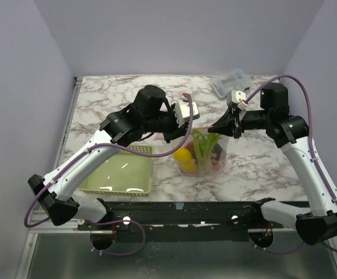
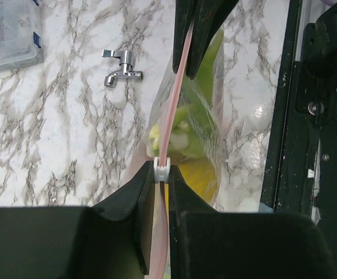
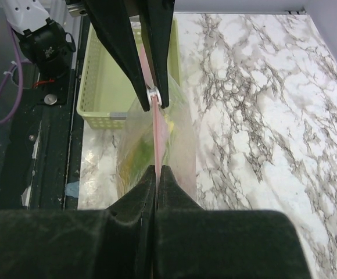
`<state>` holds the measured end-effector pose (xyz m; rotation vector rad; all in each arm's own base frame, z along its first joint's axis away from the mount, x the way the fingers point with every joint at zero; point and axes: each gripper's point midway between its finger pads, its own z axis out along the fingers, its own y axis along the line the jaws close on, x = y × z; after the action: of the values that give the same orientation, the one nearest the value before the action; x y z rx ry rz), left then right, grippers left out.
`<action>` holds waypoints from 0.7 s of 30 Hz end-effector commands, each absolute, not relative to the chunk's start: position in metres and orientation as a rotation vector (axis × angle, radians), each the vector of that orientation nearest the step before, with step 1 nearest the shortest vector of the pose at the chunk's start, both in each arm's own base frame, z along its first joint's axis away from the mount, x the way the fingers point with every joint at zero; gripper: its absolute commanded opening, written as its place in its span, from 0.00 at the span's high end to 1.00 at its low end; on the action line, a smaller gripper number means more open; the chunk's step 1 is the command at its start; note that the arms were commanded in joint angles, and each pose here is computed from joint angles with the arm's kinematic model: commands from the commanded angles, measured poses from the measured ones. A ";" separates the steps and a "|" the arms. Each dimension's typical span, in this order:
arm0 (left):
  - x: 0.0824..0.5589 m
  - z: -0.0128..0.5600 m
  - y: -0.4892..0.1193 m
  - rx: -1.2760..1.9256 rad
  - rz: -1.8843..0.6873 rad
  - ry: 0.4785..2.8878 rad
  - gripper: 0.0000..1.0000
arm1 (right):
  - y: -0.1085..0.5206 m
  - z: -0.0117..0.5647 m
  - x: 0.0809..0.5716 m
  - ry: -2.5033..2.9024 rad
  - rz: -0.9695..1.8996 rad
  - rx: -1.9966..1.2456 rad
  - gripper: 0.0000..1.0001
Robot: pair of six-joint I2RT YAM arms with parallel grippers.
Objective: Open the zip-top bag and remove the fake food
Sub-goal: Unzip the zipper food storage bag at the center of the board.
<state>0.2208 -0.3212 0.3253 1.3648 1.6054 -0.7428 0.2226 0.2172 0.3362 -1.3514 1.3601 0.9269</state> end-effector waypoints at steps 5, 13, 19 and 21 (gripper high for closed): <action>0.218 0.311 -0.285 1.359 -0.668 1.700 1.00 | 0.208 0.352 0.224 1.310 0.861 -1.324 1.00; 0.219 0.307 -0.276 1.345 -0.661 1.711 1.00 | 0.205 0.351 0.227 1.315 0.853 -1.313 1.00; 0.220 0.307 -0.271 1.337 -0.653 1.713 1.00 | 0.203 0.352 0.228 1.318 0.850 -1.307 1.00; 0.221 0.306 -0.268 1.333 -0.649 1.717 1.00 | 0.202 0.351 0.229 1.320 0.850 -1.305 1.00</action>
<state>0.2242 -0.2921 0.3157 1.3330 1.6522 -0.6990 0.2269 0.2081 0.3372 -1.3227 1.3690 0.8955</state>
